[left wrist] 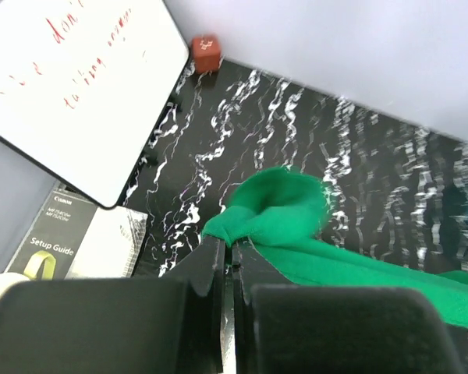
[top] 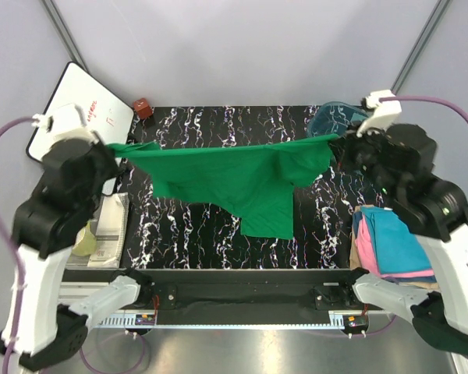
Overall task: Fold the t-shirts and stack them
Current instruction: Flatten out the tshirt
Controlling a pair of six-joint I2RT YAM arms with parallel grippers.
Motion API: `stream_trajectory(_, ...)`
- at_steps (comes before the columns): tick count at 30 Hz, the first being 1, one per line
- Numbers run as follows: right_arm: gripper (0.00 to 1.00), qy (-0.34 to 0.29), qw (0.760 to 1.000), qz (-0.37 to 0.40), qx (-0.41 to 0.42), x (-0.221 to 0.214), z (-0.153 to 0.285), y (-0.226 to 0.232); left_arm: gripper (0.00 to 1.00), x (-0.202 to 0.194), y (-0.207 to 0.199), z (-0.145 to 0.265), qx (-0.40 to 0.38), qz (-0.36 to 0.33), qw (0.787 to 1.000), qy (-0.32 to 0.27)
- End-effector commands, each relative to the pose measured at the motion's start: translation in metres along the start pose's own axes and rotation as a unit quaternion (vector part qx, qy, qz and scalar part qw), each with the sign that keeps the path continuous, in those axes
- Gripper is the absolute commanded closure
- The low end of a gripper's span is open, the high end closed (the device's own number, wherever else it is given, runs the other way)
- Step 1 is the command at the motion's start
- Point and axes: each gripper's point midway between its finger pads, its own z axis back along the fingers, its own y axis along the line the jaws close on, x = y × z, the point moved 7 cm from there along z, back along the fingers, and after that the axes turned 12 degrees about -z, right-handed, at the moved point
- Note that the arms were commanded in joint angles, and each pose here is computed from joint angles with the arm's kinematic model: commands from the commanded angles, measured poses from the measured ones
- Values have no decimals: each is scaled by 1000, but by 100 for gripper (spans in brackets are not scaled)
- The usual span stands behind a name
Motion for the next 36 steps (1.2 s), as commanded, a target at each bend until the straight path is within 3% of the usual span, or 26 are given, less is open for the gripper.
stream_trajectory(1,100,-11,1000,-12,21,4,26,0,100,3,20,31,-15,-5,999,-44)
stream_trajectory(7,100,-29,999,0,21,17,35,0,100,30,31,62,-44,5,994,-100)
stream_trajectory(11,100,-30,999,20,-10,19,17,-3,100,37,26,51,-32,-14,995,-93)
stream_trajectory(18,100,-7,998,49,-45,-5,-78,2,100,13,-24,-46,8,-81,997,18)
stream_trajectory(23,100,40,991,95,-89,-37,-178,-1,100,-7,-49,-126,40,-109,989,94)
stream_trajectory(31,100,113,981,96,-124,-91,-328,-34,100,-62,-50,-262,86,-128,967,202)
stream_trajectory(36,100,109,977,92,-159,-104,-395,-56,100,-77,-52,-319,92,-123,960,232)
